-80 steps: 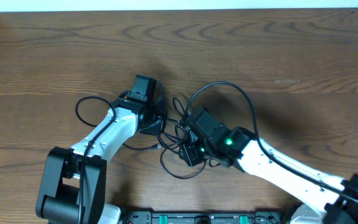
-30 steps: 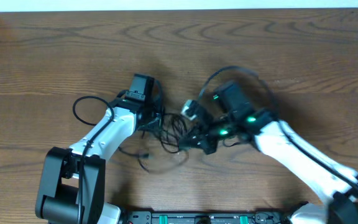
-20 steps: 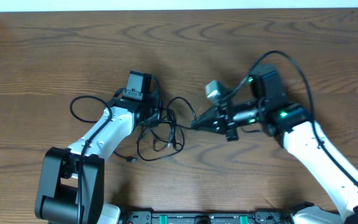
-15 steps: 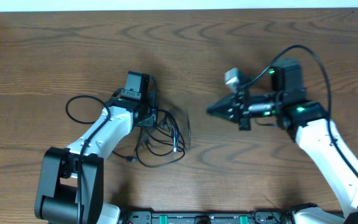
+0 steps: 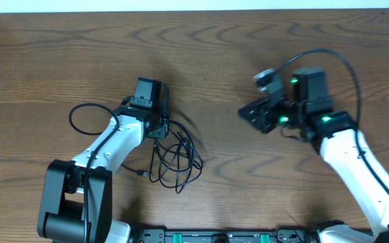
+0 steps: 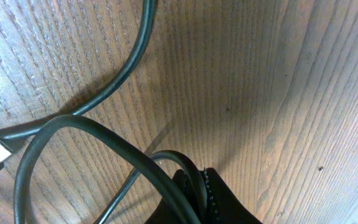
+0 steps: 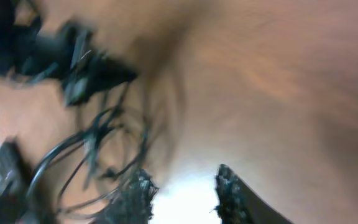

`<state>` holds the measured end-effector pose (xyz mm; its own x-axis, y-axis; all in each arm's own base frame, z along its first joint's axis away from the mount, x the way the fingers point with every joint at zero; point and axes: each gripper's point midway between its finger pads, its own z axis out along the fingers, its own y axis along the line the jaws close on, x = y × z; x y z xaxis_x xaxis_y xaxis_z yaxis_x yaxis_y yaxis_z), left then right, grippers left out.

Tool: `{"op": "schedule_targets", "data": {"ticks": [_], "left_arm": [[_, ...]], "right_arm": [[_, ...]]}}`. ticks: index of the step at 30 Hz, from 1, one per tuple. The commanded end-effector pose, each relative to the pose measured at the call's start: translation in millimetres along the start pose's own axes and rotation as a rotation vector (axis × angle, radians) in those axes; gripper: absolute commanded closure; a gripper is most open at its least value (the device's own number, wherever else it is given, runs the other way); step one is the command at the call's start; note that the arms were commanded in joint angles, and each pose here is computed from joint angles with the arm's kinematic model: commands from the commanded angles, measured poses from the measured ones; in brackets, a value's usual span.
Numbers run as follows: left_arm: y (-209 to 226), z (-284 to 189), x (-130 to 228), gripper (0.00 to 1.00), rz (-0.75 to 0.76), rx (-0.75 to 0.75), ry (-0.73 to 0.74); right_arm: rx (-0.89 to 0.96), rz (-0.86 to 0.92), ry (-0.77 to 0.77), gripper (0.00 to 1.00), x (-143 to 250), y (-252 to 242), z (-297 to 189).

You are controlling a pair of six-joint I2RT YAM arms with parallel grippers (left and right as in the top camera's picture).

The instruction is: Untangle cables

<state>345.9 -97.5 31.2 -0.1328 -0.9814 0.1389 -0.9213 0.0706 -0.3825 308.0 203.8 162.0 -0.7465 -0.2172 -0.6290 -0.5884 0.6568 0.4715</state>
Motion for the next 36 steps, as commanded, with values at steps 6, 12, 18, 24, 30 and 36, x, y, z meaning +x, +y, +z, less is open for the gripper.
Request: {"op": "schedule_targets", "data": {"ticks": [6, 12, 18, 24, 30, 36], "left_arm": [[4.4, 0.4, -6.5, 0.92, 0.034, -0.030, -0.032], [5.2, 0.4, -6.5, 0.92, 0.033, -0.033, -0.032], [6.0, 0.3, -6.6, 0.92, 0.033, -0.036, -0.032], [6.3, 0.3, -6.9, 0.92, 0.033, -0.038, -0.033], [6.0, 0.1, -10.5, 0.92, 0.028, -0.037, -0.046], [9.3, -0.7, -19.5, 0.91, 0.017, -0.051, -0.079]], "right_arm": [[-0.398, -0.026, 0.204, 0.45, 43.8, 133.2, 23.4], [-0.301, 0.099, 0.309, 0.50, 72.5, 143.1, 51.2], [-0.306, 0.236, 0.460, 0.62, 111.8, 161.8, 95.2], [-0.400, 0.198, 0.513, 0.76, 128.6, 173.7, 114.4], [-0.803, -0.078, 0.333, 0.99, 79.1, 214.2, 72.9], [-0.927, -0.255, 0.109, 0.99, 27.8, 192.6, 20.0]]}}
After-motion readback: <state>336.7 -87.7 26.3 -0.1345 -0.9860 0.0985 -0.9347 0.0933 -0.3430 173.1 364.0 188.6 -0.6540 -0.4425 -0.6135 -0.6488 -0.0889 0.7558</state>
